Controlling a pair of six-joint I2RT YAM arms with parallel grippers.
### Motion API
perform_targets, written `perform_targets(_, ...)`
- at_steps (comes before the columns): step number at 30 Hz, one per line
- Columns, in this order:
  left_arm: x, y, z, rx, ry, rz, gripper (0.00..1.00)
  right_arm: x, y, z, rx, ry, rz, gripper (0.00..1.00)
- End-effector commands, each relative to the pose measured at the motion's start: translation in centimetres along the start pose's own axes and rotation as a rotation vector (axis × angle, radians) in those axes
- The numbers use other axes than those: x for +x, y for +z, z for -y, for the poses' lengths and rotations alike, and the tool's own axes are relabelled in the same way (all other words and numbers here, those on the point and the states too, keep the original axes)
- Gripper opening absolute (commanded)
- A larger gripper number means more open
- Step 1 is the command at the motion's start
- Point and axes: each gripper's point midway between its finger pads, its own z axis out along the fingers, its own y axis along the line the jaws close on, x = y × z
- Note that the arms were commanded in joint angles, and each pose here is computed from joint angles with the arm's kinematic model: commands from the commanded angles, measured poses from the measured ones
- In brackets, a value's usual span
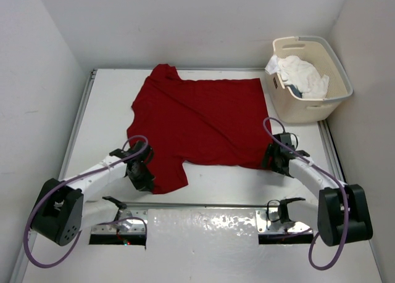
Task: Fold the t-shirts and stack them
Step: Grap the side of the flattened tshirt closest away from the robot with both arms, then fold the flattened tshirt in 1/3 of the way
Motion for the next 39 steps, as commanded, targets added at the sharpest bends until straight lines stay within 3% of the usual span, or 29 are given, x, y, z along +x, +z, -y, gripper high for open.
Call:
perform_targets(1,-0.5,-0.4,0.3,-0.009,0.022,0.020,0.00,-1.7,1.0,-2.1,-0.091,0.077,0.089,0.82)
perform_targets(6,-0.2,-0.6,-0.3,-0.030,0.040,0.007,0.00,-0.2,2.0,-1.1,-0.058,0.102,0.084,0.71)
perform_targets(9,-0.2,-0.9,-0.4,-0.038,0.054,0.002,0.00,0.4,2.1,-0.4,-0.036,0.107,0.091,0.54)
perform_targets(10,-0.3,-1.1,-0.2,-0.037,0.055,0.003,0.00,0.8,2.1,-0.2,-0.034,0.106,0.087,0.43)
perform_targets(12,-0.8,-1.4,-1.0,-0.086,0.062,0.029,0.00,1.1,1.9,0.0,-0.034,0.098,0.089,0.34)
perform_targets(16,-0.8,-2.1,-1.1,-0.099,0.069,0.028,0.00,2.4,1.6,0.9,-0.016,0.102,0.075,0.00)
perform_targets(24,-0.4,-3.1,-1.3,-0.097,0.085,0.009,0.00,5.0,0.7,0.1,-0.111,0.098,0.008,0.00)
perform_targets(30,-0.3,-3.7,-0.6,-0.047,0.086,0.009,0.00,3.9,-0.8,-0.5,-0.170,0.044,0.039,0.00)
perform_targets(34,-1.5,-4.8,5.2,0.200,0.155,0.040,0.00,3.0,-0.8,-1.2,-0.188,0.037,0.043,0.00)
perform_targets(39,-4.8,-8.1,10.3,0.326,0.220,0.159,0.00,-0.4,-1.5,-2.7,-0.227,0.045,0.116,0.00)
